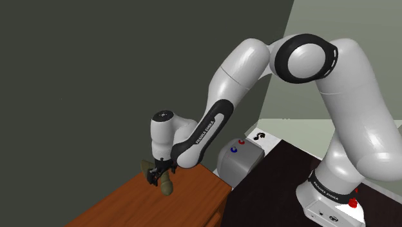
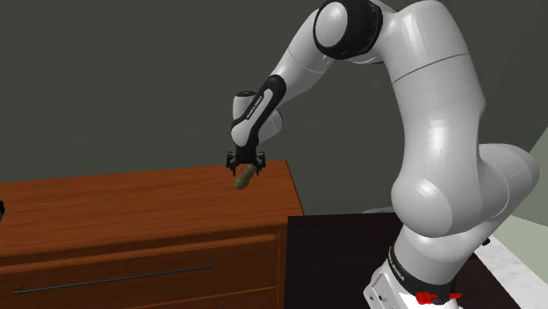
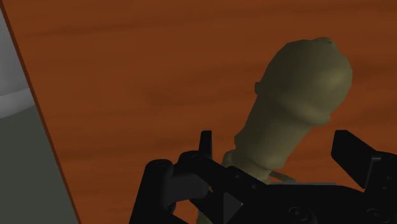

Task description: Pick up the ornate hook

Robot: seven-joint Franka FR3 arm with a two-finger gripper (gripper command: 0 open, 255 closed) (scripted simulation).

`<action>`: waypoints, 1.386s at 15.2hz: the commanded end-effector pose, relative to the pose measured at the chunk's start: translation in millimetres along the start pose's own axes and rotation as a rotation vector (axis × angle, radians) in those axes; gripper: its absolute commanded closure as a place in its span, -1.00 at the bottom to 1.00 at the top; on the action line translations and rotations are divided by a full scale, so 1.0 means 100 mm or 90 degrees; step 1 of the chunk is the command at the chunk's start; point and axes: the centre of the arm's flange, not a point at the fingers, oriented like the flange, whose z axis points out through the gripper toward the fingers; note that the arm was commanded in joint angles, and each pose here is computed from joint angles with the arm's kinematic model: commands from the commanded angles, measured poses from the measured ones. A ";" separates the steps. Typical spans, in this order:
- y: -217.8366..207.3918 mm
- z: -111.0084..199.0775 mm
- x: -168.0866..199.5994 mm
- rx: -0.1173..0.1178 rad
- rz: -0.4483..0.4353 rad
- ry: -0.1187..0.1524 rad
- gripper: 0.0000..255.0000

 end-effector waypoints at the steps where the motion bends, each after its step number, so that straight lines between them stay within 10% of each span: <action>1: 0.00 0.02 0.00 0.000 0.000 0.000 1.00; 21: -0.03 -0.56 0.02 0.000 0.000 0.000 1.00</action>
